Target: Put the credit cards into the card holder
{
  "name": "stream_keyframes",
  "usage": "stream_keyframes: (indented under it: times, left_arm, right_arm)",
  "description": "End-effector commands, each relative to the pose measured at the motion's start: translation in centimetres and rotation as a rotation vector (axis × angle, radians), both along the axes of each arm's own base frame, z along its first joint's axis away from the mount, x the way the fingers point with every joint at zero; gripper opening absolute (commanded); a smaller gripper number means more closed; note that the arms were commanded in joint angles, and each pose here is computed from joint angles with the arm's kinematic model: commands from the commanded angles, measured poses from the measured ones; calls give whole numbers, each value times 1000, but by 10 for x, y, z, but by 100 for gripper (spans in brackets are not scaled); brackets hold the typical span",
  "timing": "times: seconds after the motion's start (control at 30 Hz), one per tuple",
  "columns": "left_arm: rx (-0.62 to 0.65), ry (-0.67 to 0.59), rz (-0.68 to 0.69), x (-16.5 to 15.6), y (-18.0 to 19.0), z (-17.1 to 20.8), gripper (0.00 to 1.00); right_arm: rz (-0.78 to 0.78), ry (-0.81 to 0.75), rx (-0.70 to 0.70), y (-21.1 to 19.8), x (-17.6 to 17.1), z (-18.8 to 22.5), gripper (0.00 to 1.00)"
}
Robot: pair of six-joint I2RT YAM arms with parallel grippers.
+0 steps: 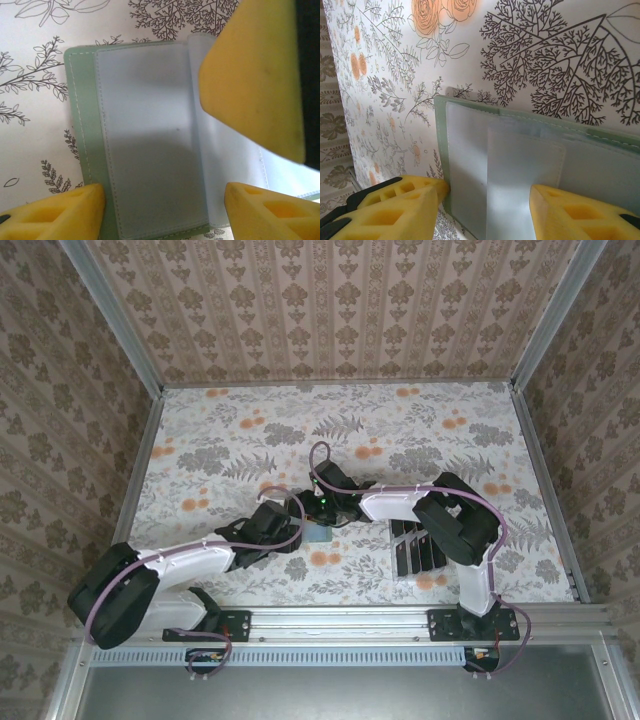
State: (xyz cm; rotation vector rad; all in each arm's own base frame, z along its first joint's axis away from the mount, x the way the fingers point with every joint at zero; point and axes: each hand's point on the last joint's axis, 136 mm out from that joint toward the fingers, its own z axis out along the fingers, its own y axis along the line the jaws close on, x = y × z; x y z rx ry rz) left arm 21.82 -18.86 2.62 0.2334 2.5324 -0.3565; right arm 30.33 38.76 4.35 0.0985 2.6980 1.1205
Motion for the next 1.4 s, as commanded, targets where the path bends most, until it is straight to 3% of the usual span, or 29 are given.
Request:
stream_keyframes:
  times: [0.0, 0.53, 0.7, 1.03, 1.27, 1.37]
  left_arm:
    - [33, -7, 21, 2, 5, -2, 68]
    - [31, -5, 27, 1, 6, -5, 67]
    - [22, -19, 17, 1, 5, 2, 68]
    - [-90, -176, 103, 2, 26, 60, 76]
    - [-105, -179, 118, 1, 30, 65, 77]
    - [-112, -179, 119, 1, 28, 66, 77]
  right_arm:
    - [-14, -5, 14, -10, -2, 9, 53]
    - [-36, 1, -7, -22, -2, 3, 54]
    - [-2, 1, 18, -5, -2, 9, 54]
    - [59, -18, 50, 38, -3, 26, 55]
    - [54, 13, 10, 58, 5, -1, 55]
    - [68, -5, 21, 60, 5, 8, 55]
